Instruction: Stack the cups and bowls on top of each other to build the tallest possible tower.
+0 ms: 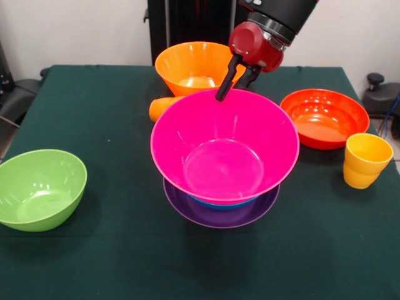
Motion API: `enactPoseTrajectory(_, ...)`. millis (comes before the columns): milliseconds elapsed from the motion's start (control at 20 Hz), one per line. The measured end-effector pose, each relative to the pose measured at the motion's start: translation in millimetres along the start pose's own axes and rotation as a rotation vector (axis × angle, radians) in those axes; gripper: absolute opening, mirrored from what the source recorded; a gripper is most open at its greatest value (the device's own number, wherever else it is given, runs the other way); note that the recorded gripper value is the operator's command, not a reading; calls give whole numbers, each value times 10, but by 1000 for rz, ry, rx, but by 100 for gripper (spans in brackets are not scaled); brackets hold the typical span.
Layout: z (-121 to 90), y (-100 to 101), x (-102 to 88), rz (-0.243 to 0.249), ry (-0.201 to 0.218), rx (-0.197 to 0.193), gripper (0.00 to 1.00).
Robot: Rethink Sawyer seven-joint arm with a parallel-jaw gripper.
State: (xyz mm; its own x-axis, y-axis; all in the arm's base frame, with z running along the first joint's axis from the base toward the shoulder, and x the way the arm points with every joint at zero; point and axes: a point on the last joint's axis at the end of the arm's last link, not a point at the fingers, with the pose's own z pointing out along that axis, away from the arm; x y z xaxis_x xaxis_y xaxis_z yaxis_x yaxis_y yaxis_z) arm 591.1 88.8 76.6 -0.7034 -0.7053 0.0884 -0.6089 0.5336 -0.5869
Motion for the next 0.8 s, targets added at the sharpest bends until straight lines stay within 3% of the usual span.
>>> enactPoseTrajectory(800, -48, 41, -42, 35, 5, -19, 100)
